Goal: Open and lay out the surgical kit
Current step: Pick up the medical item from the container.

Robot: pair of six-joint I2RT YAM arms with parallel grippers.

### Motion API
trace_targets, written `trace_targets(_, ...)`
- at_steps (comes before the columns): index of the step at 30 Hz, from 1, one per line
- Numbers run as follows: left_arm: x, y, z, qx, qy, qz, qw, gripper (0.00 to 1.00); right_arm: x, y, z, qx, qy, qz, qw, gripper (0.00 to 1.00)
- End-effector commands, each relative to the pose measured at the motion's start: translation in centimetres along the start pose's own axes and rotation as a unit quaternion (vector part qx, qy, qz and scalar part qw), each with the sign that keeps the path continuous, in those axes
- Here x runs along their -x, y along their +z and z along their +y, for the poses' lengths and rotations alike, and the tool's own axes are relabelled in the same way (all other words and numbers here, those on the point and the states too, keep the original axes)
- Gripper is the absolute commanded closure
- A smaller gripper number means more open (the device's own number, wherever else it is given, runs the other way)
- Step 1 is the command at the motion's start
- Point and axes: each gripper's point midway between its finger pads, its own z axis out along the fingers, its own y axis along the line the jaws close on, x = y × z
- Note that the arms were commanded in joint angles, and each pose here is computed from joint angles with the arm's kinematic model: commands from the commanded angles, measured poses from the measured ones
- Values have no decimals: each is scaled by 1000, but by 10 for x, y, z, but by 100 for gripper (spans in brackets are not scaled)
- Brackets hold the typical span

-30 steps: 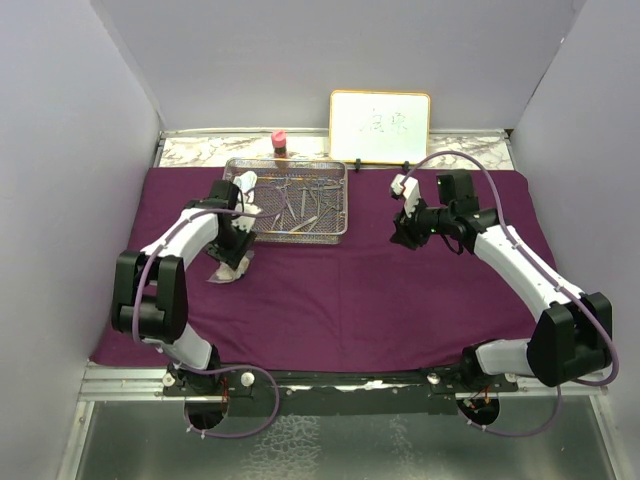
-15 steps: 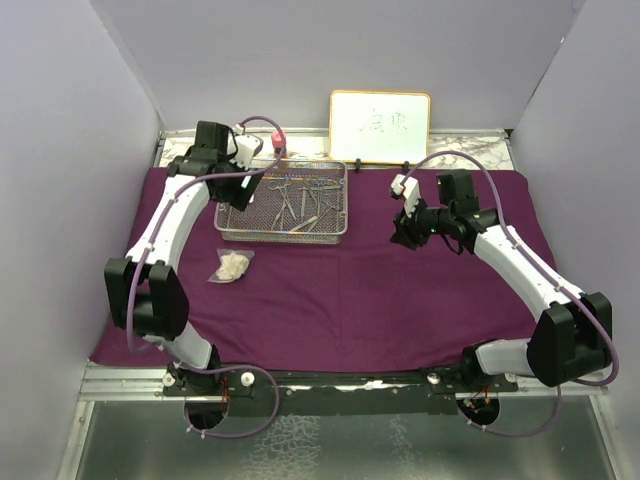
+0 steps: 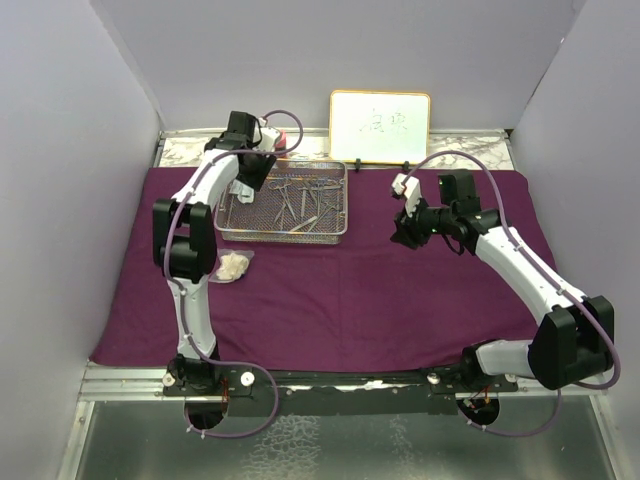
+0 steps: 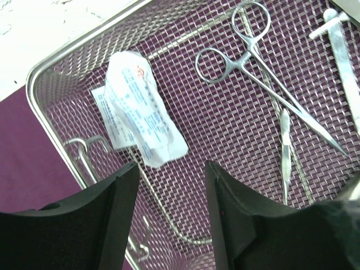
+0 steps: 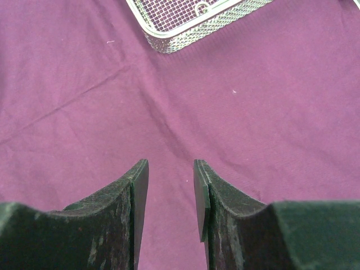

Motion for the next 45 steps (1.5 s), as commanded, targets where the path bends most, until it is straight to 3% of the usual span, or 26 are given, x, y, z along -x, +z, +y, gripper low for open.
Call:
trace_targets(1,12,17,18,40,-4,-3,999,48,3,-3,2,4,-3,-8,1000,61)
trace_targets(8,2,46,30,70,4,22,997,50,2,-2,2,5,-2,-7,1000,61)
trace_targets(20,-15,74,32,58,-5,44,997,62,-1,-1,0,0,-2,-2,1000,61)
trace_targets(30,-28,78,27,49,-14,54,997,89,-2,0,0,1,-2,-1,1000,61)
trace_targets(36,-16,64,26,45,-17,36,998,100,-3,0,0,1,-2,0,1000,61)
trace_targets(45,15,1,24,39,-14,-21,999,100,-2,-1,0,0,-2,-1,1000,61)
